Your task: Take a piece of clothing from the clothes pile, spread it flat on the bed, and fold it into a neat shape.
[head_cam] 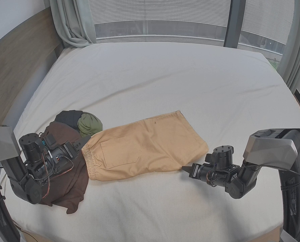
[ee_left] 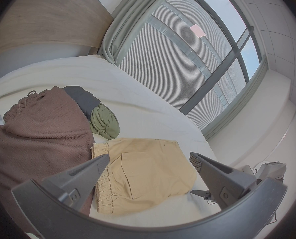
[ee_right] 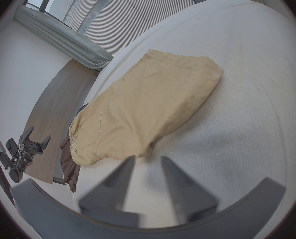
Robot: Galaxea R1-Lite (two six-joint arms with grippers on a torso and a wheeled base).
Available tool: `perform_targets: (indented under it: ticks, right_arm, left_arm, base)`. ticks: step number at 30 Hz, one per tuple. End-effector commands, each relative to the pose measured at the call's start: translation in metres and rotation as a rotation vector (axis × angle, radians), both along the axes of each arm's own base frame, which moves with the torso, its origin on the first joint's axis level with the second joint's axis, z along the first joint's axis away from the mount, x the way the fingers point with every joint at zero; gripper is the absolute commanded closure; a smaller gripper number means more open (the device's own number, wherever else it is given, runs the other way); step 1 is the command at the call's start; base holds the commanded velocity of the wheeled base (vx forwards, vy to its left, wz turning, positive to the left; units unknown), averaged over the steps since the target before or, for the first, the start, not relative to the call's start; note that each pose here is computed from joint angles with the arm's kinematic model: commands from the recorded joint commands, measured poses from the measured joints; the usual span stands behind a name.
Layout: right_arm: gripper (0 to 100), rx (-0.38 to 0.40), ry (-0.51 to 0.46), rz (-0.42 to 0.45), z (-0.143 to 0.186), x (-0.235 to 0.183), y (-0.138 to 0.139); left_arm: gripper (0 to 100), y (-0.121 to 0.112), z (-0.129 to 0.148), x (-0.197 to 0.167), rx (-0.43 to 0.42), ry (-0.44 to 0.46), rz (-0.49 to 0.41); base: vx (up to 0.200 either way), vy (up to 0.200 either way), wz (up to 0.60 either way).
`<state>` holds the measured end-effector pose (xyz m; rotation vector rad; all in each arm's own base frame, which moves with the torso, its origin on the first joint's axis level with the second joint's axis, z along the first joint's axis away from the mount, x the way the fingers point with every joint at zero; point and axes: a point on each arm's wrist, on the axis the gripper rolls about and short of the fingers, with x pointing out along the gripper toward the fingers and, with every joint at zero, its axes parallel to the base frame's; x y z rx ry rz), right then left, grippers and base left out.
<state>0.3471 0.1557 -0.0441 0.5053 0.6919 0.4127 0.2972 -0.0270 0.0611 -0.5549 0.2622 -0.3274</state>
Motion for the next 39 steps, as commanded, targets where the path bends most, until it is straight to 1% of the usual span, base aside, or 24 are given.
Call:
perform_targets:
  ticks: [1,6,7,12,15,18,21,25,26,35,39]
  right_arm:
    - [0,-0.007,0.0,-0.005,-0.012,0.007,0.004]
    - [0,0.01,-0.038,0.004,-0.016,0.023,0.016]
    - [0,0.018,-0.051,0.012,-0.015,0.027,0.022]
    - [0,0.033,-0.053,0.029,-0.011,0.044,0.041]
    - [0,0.07,-0.048,0.016,-0.006,0.052,0.049]
    - [0,0.117,-0.031,0.014,0.0,0.051,0.059]
    - [0,0.131,-0.037,0.013,0.001,0.054,0.062]
    - [0,0.13,-0.031,0.005,-0.005,0.054,0.06]
    - [100,0.132,-0.032,0.003,-0.005,0.055,0.06]
    - [100,0.117,-0.022,-0.018,-0.007,0.055,0.055]
    - [100,0.1,0.001,-0.022,-0.008,0.048,0.051]
  left_arm:
    - [0,0.001,-0.001,0.001,0.0,0.003,0.003]
    - [0,0.001,-0.002,0.001,0.0,0.004,0.003]
    - [0,0.001,-0.002,0.001,0.0,0.004,0.003]
    - [0,0.001,-0.003,0.002,0.0,0.009,0.003]
    - [0,0.002,-0.003,0.002,0.0,0.009,0.006]
    - [0,0.003,-0.003,0.003,0.001,0.005,0.01]
    - [0,0.003,-0.003,0.003,0.0,0.004,0.01]
    - [0,0.003,-0.003,0.003,-0.001,0.003,0.01]
    - [0,0.003,-0.003,0.003,0.0,0.004,0.012]
    - [0,0.003,-0.003,0.003,0.0,0.004,0.012]
    - [0,0.003,-0.003,0.003,-0.001,0.003,0.01]
  base:
    - [0.0,0.0,0.0]
    - [0.0,0.0,0.0]
    - [0.0,0.0,0.0]
    - [0.0,0.0,0.0]
    - [0.0,0.0,0.0]
    - [0.0,0.0,0.0]
    - [0.0,0.0,0.0]
    - [0.0,0.0,0.0]
    - [0.0,0.0,0.0]
    - [0.0,0.0,0.0]
    - [0.0,0.0,0.0]
